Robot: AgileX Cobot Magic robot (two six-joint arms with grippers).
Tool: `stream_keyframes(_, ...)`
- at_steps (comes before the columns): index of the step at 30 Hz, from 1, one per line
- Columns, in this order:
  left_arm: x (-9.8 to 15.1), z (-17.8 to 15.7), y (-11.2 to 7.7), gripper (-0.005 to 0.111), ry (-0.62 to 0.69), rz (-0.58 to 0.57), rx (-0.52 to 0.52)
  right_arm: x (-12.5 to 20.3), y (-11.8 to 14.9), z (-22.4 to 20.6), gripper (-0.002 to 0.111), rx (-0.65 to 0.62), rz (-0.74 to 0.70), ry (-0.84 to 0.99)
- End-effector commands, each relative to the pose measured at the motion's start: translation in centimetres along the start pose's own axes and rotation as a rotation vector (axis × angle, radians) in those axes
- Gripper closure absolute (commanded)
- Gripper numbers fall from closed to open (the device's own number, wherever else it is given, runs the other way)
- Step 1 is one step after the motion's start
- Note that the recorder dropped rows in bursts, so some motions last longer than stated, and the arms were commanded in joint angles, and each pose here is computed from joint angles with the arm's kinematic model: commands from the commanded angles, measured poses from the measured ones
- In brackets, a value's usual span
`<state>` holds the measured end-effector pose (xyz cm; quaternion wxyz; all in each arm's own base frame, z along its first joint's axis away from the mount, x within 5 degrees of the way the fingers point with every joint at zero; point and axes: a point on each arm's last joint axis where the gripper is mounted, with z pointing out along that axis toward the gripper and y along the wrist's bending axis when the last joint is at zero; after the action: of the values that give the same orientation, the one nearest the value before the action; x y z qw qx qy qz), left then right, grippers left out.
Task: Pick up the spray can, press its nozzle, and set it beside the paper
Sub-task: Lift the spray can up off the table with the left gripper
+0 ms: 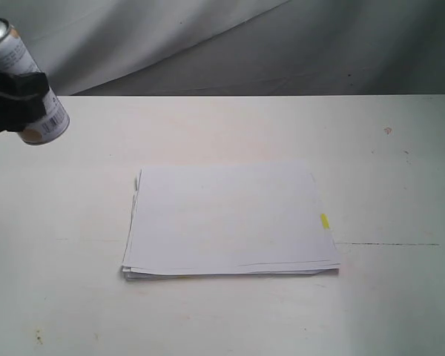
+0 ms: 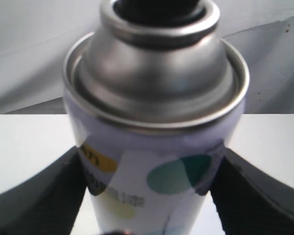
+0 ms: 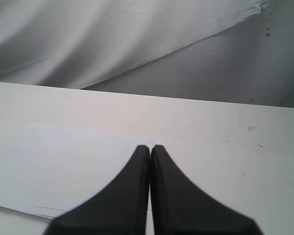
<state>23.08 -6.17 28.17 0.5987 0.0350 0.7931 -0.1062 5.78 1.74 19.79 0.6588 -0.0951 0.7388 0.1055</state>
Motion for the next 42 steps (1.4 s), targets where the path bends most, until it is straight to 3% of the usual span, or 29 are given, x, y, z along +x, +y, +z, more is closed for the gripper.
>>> stream_keyframes(1,-1.6,-2.0,-0.3,0.107,-0.064,0.006,0.023,0.1,0.0,0.0,0.108,0.005,0.010,-0.003)
stream_keyframes(11,-3.8,-2.5,-2.7,0.107,0.006,0.133,0.142,0.1,0.0,0.0,0.108,0.005,0.010,-0.003)
stream_keyframes(27,-3.8,-2.5,-2.7,0.107,0.002,0.197,0.142,0.1,0.0,0.0,0.108,0.005,0.010,-0.003)
stream_keyframes(30,-3.7,-2.5,-2.7,0.107,0.003,0.299,0.140,0.1,0.0,0.0,0.108,0.005,0.010,-0.003)
stream_keyframes(34,-3.7,-2.6,-2.8,0.107,0.001,0.351,0.142,0.1,0.0,0.0,0.108,0.005,0.010,-0.003)
stream_keyframes(42,-2.7,-3.0,-4.6,0.107,0.077,0.492,0.169,0.1,0.0,0.0,0.108,0.005,0.010,-0.003)
